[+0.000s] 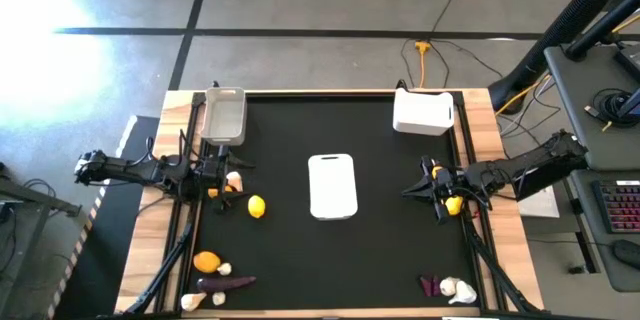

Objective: Sort produce into baskets

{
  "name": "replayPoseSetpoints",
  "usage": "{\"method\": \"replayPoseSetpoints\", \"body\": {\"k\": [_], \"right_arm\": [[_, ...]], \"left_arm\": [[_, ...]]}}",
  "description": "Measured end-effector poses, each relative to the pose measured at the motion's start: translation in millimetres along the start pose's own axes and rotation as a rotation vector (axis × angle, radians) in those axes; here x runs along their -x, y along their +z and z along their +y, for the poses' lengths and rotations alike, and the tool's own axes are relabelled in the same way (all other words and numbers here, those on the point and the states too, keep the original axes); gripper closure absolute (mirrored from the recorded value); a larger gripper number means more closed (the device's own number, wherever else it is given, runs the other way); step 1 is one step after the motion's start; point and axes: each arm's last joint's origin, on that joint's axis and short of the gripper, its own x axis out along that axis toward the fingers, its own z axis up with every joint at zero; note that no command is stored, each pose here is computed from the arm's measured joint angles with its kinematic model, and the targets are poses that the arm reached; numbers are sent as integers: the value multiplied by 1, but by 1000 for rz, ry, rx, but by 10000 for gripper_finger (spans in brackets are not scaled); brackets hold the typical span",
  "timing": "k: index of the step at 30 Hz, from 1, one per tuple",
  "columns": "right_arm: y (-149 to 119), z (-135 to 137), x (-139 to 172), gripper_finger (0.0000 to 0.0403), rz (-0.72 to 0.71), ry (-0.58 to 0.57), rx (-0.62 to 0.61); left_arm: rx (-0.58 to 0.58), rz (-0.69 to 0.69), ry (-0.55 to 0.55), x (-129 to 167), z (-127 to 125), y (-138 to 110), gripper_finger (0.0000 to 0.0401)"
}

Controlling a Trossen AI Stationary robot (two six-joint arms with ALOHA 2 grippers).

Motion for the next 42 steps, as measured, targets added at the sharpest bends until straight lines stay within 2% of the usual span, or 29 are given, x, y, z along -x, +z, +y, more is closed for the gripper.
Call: {"method": "replayPoseSetpoints", "body": {"k": [28, 32, 42], "right_arm": [[0, 0, 0, 390, 0, 0, 0], [0, 0, 0, 390, 0, 0, 0], [0, 0, 0, 390, 0, 0, 0]], "left_arm": [[-16, -11, 12, 0, 0, 1, 70], [1, -146, 67, 1, 2, 14, 70], [123, -515, 48, 13, 3, 49, 70]]}}
